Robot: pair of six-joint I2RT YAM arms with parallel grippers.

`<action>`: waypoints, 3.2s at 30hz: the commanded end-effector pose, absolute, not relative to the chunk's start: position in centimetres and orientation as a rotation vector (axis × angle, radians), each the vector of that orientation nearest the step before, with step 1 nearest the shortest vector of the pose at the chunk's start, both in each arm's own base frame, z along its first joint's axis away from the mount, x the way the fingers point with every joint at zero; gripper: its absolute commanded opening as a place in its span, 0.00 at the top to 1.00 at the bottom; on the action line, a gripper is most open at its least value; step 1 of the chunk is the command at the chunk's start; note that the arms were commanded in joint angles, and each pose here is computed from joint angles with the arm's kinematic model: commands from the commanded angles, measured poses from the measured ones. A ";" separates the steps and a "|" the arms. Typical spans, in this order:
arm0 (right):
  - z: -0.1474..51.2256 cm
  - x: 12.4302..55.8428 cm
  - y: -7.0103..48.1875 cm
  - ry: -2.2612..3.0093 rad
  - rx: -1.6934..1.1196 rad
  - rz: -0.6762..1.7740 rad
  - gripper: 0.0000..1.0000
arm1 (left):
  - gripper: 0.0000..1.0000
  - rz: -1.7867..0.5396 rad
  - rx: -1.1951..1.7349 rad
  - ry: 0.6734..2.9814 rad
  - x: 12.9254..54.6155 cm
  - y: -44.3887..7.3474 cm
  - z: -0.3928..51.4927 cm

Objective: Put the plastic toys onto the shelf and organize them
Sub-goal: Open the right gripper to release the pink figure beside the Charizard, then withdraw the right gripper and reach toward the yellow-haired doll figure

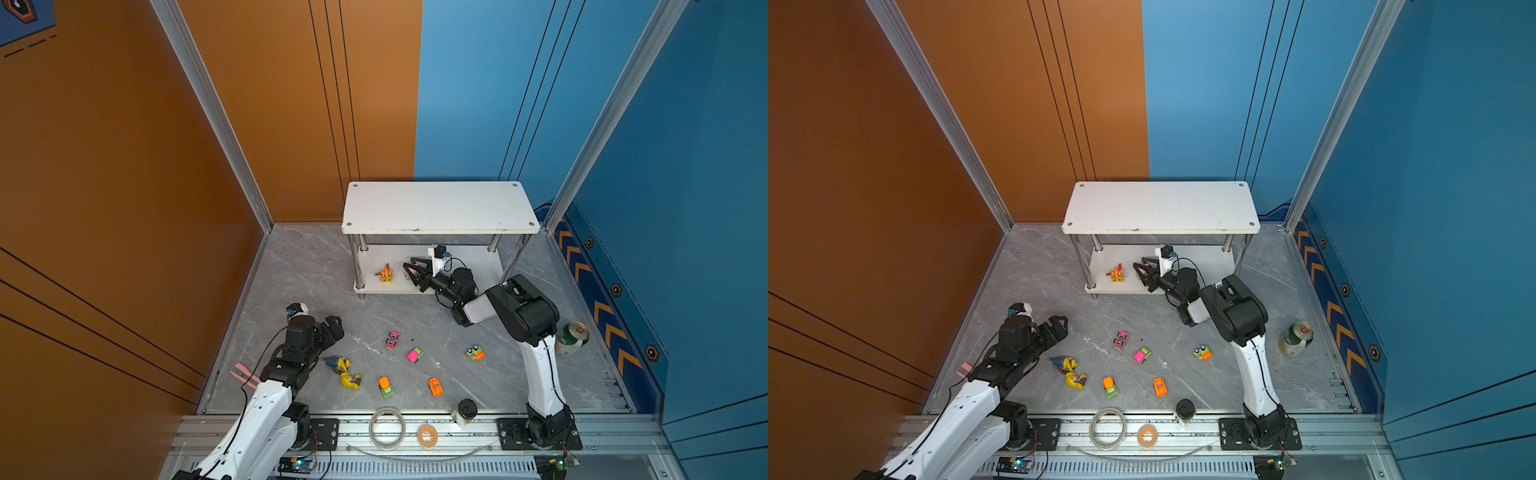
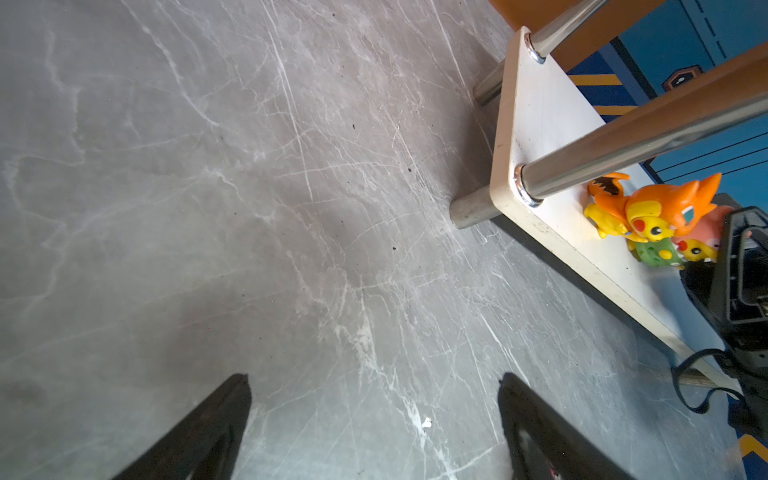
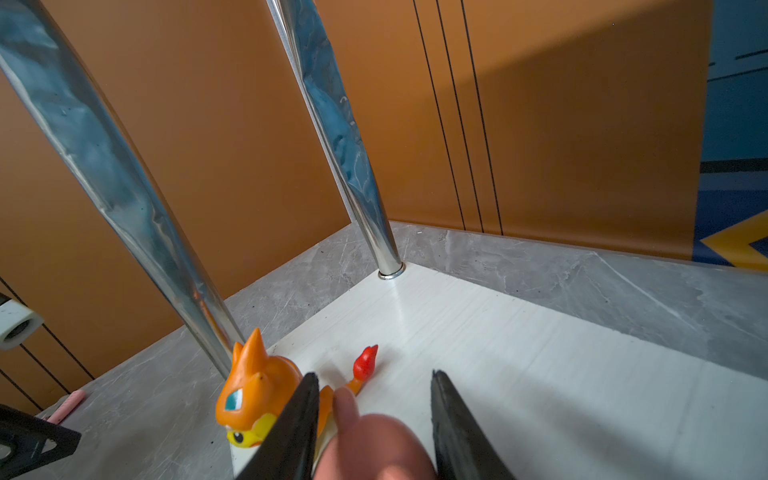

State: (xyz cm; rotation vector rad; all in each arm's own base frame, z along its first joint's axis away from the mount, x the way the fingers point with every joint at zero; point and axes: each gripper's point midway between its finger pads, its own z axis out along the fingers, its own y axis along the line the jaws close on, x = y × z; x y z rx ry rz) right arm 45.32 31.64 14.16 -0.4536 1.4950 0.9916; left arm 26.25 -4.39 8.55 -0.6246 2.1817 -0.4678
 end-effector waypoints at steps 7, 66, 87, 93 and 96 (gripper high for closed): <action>14.4 44.0 32.1 1.483 -0.473 1.032 0.64 | 0.05 -0.431 -0.616 2.189 25.9 -4.0 8.4; 16.6 38.5 27.4 1.715 -0.214 0.773 0.00 | 0.03 -0.390 -0.624 2.169 24.7 -3.0 9.7; 11.9 15.6 41.7 1.948 -1.264 0.334 0.30 | 0.32 -0.277 -0.771 2.264 21.2 -0.7 8.8; 10.7 12.2 44.4 1.998 -1.450 0.482 0.55 | 0.27 -0.288 -0.783 2.263 21.2 -0.6 8.7; 9.8 10.9 45.4 2.017 -1.572 0.510 0.57 | 0.26 -0.291 -0.786 2.272 21.2 -0.6 8.5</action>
